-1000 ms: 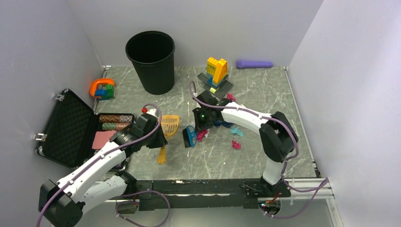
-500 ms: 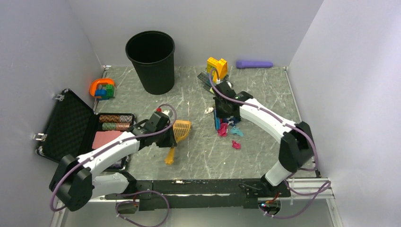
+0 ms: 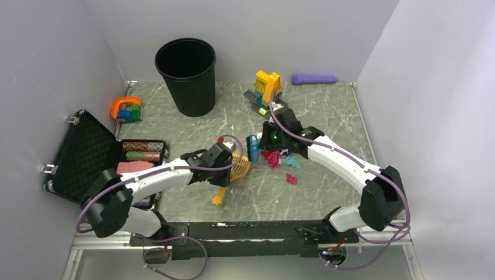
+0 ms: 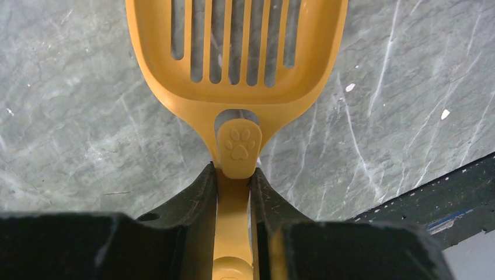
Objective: Sweep away the paper scraps from the table
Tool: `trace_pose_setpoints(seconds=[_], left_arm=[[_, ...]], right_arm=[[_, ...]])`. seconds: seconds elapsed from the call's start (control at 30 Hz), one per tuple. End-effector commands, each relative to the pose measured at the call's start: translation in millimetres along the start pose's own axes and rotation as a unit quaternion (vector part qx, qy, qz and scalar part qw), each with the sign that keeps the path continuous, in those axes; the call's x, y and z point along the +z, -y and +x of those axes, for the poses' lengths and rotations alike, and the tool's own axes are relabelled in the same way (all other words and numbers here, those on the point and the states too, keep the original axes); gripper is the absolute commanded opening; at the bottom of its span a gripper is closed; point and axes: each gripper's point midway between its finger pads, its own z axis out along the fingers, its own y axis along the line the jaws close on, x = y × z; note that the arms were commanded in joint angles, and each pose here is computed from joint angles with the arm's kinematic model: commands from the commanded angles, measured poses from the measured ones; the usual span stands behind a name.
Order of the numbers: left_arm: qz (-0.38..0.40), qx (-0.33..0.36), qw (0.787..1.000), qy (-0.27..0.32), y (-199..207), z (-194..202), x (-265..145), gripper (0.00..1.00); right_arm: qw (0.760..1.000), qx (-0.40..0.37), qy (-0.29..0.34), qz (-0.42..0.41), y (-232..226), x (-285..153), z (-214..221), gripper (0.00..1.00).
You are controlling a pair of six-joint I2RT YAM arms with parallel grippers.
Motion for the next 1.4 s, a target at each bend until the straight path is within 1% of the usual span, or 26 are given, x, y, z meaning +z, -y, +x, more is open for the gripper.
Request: trace_pose_setpoints(seconds=[0.0, 0.2, 0.43, 0.6, 0.63, 0.67, 0.73, 0.8, 0.9, 0.93, 0.97, 1.0, 1.03, 1.23, 1.3, 1.37], left_arm=[[-0.009, 0.027, 0.999, 0.026, 11, -15, -3, 0.00], [-0.002, 0.035, 0.999, 0.020, 22, -12, -1, 0.00], [0.009, 0.043, 0.999, 0.026, 28, -14, -1, 0.00], [0.019, 0.045, 0.998, 0.037, 30, -16, -3, 0.03], [0.023, 0.046, 0.998, 0.038, 31, -17, -4, 0.06], [0.034, 0.048, 0.997, 0.039, 34, -16, -6, 0.12], [0.048, 0.048, 0.996, 0.052, 37, -19, -11, 0.26], [0.059, 0.045, 0.995, 0.074, 38, -23, -19, 0.42], [0.062, 0.041, 0.992, 0.103, 37, -30, -32, 0.59], [0.061, 0.041, 0.991, 0.110, 35, -31, -34, 0.70], [0.061, 0.043, 0.990, 0.116, 34, -32, -37, 0.87], [0.061, 0.045, 0.990, 0.121, 33, -33, -39, 0.98], [0.058, 0.044, 0.989, 0.125, 31, -32, -40, 0.99], [0.062, 0.049, 0.982, 0.174, 23, -37, -50, 0.99], [0.040, 0.057, 0.981, 0.184, 17, -35, -51, 0.99], [-0.003, 0.068, 0.976, 0.206, 12, -34, -58, 0.99]], right_arm=[[0.996, 0.018, 0.020, -0.087, -33, 1, -9, 0.00], [0.997, 0.036, -0.016, -0.071, -25, 20, 10, 0.00], [0.997, 0.048, -0.054, 0.003, 8, 38, 39, 0.00], [0.995, 0.051, -0.076, 0.036, 27, 45, 61, 0.00], [0.995, 0.052, -0.079, 0.038, 28, 45, 63, 0.00], [0.994, 0.053, -0.082, 0.041, 30, 46, 65, 0.00], [0.994, 0.053, -0.086, 0.042, 31, 47, 68, 0.00], [0.994, 0.052, -0.088, 0.043, 31, 47, 69, 0.00], [0.994, 0.050, -0.090, 0.044, 30, 46, 68, 0.00], [0.994, 0.049, -0.091, 0.045, 30, 46, 68, 0.00], [0.993, 0.049, -0.092, 0.046, 30, 46, 68, 0.00], [0.993, 0.049, -0.094, 0.047, 31, 46, 68, 0.00], [0.993, 0.049, -0.095, 0.046, 30, 46, 67, 0.00], [0.992, 0.046, -0.107, 0.043, 27, 50, 69, 0.00], [0.992, 0.047, -0.106, 0.043, 27, 51, 68, 0.00], [0.992, 0.046, -0.109, 0.045, 27, 52, 68, 0.00]])
